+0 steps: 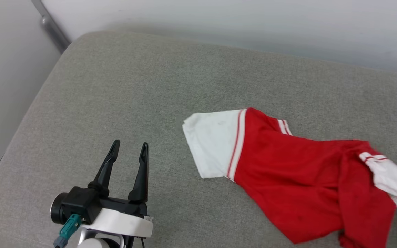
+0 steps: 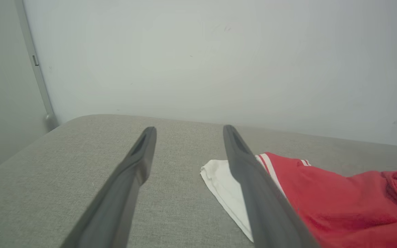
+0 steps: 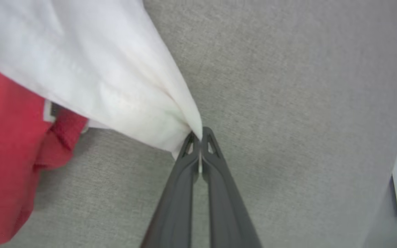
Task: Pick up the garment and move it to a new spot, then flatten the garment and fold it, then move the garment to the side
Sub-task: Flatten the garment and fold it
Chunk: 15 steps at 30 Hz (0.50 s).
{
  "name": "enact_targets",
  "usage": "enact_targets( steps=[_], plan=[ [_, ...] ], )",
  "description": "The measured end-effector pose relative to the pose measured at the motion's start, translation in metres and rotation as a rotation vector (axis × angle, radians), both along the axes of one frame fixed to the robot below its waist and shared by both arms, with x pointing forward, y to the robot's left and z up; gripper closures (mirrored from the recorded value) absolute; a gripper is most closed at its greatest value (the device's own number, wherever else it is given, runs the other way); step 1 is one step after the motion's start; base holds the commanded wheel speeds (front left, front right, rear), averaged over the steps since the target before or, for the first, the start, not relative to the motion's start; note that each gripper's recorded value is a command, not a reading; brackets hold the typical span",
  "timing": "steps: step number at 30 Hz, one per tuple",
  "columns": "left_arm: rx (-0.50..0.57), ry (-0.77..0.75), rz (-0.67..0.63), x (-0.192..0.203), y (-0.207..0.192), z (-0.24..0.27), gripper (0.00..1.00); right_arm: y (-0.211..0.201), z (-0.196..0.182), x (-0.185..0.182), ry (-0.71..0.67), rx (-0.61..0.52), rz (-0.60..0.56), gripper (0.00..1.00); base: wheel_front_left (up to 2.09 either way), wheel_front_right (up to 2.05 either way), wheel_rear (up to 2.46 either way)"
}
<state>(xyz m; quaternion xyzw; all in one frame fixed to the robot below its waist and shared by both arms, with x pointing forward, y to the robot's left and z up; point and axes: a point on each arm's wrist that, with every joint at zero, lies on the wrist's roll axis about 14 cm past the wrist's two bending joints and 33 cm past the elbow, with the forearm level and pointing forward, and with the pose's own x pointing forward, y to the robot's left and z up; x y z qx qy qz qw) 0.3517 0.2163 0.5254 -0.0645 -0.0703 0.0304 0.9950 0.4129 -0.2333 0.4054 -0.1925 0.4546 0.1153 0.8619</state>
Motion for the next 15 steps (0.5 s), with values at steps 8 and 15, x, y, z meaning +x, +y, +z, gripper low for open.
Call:
enact_targets(
  steps=[8,15],
  plan=[
    [-0.002,0.011,-0.008,0.002,-0.002,-0.003,0.0,-0.051,0.009,0.023,-0.038,-0.032,-0.127,1.0,0.0,0.0,0.0],
    [0.0,0.025,-0.001,0.002,0.0,-0.008,0.0,-0.094,0.005,0.036,-0.1,-0.184,-0.149,1.0,0.0,0.0,0.0]
  ],
)
